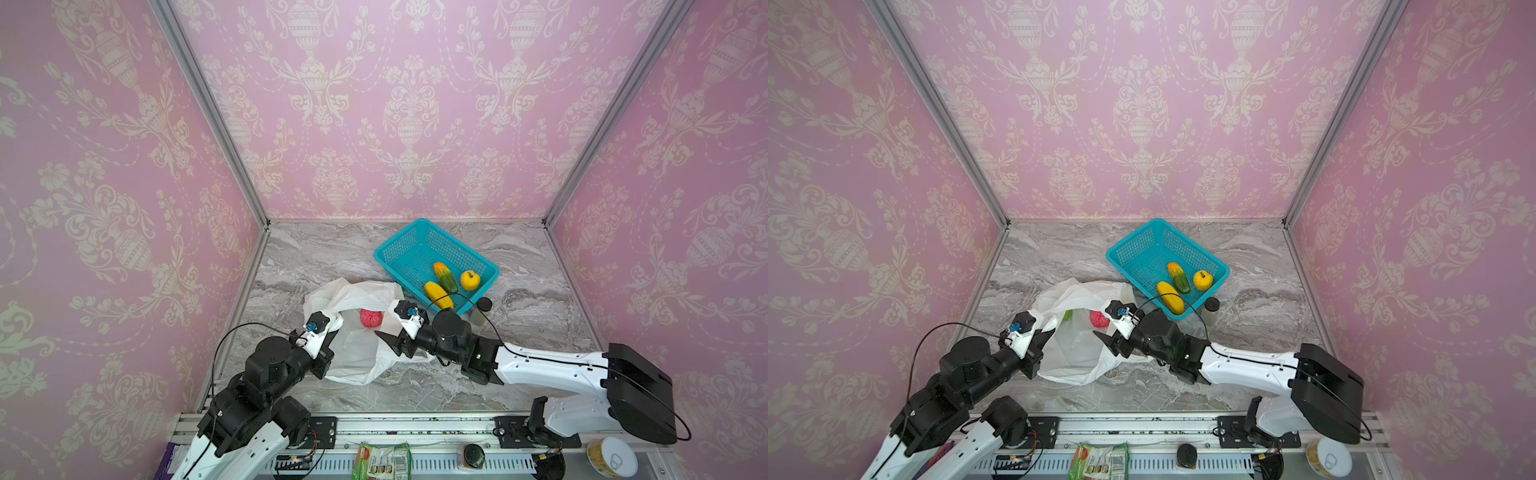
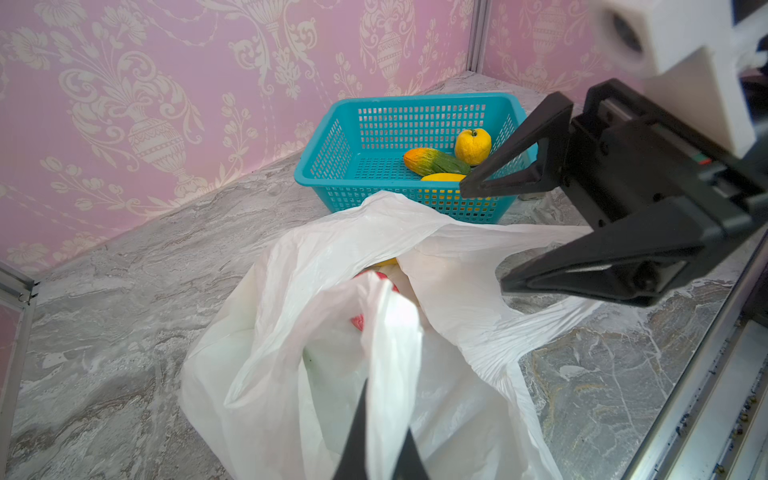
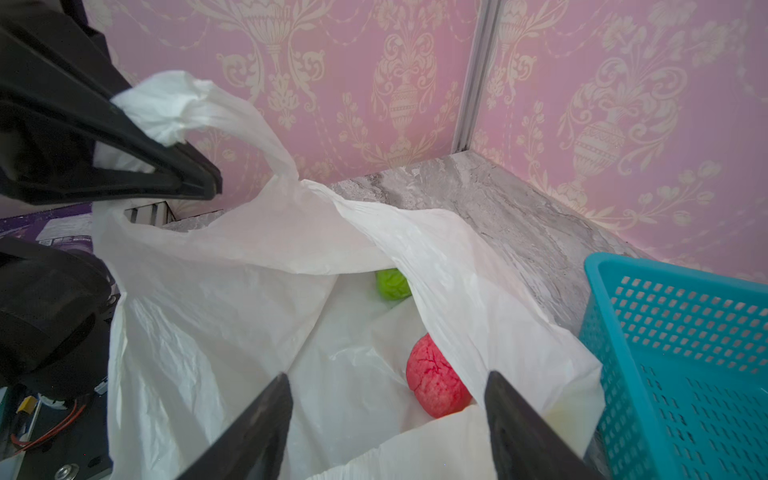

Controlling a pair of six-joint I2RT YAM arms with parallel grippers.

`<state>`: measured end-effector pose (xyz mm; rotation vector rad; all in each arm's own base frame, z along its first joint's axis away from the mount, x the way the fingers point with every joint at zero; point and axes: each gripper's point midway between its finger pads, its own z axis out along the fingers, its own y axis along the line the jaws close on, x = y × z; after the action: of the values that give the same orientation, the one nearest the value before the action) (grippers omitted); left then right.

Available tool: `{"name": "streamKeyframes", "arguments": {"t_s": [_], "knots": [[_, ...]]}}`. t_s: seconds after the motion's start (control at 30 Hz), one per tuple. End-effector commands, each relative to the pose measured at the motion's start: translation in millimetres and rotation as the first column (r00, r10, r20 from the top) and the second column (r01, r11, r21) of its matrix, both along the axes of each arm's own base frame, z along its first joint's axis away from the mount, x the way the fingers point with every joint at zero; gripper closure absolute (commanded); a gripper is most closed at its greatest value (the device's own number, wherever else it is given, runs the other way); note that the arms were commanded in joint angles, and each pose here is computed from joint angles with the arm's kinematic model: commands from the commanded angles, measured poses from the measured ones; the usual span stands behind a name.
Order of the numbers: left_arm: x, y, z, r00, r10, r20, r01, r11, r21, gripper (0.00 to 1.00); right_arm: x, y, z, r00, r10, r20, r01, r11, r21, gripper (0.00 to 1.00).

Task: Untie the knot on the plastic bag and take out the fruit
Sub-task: 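Reach the right gripper back into the bag toward the pink fruit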

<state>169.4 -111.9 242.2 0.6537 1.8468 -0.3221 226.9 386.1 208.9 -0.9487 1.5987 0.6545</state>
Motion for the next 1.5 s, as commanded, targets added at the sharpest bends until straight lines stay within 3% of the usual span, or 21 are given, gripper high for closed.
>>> {"name": "streamKeyframes", "arguments": {"t_s": [0.0,0.13,0.37,0.63,0.77,0.87,1.07,1.3,1.47], "knots": [[-3,0,9,1.0,-0.014,0.026,0.014,1.0,-0.016,1.0,10,18,-17,1.0,-0.009,0.005,0.01,0.997,-0.073,0.31],[-3,0,10,1.0,-0.015,0.028,0.015,1.0,-0.017,1.0,24,31,-41,0.997,-0.073,-0.035,0.067,0.989,-0.133,0.37],[-3,0,9,1.0,-0.015,0.025,0.016,1.0,-0.017,1.0,40,42,-56,0.99,-0.133,-0.047,0.125,0.982,-0.144,0.38],[-3,0,9,1.0,-0.015,0.025,0.016,1.0,-0.016,1.0,75,38,-80,0.944,-0.33,-0.025,0.315,0.917,-0.244,0.35],[-4,0,10,0.999,-0.016,0.028,0.017,1.0,-0.019,1.0,89,40,-100,0.918,-0.396,-0.004,0.377,0.878,-0.296,0.29],[-4,-1,9,1.0,-0.019,0.024,0.02,1.0,-0.017,1.0,96,48,-110,0.914,-0.406,-0.012,0.383,0.871,-0.309,0.17],[-4,-1,9,1.0,-0.018,0.026,0.019,1.0,-0.016,1.0,113,49,-132,0.886,-0.463,0.004,0.433,0.827,-0.358,0.12],[-3,0,8,1.0,-0.014,0.025,0.014,1.0,-0.015,1.0,118,43,-145,0.872,-0.489,-0.016,0.446,0.808,-0.384,0.14],[-4,0,10,0.999,-0.015,0.03,0.016,1.0,-0.017,1.0,116,43,-141,0.882,-0.472,-0.015,0.44,0.833,-0.337,0.28]]}}
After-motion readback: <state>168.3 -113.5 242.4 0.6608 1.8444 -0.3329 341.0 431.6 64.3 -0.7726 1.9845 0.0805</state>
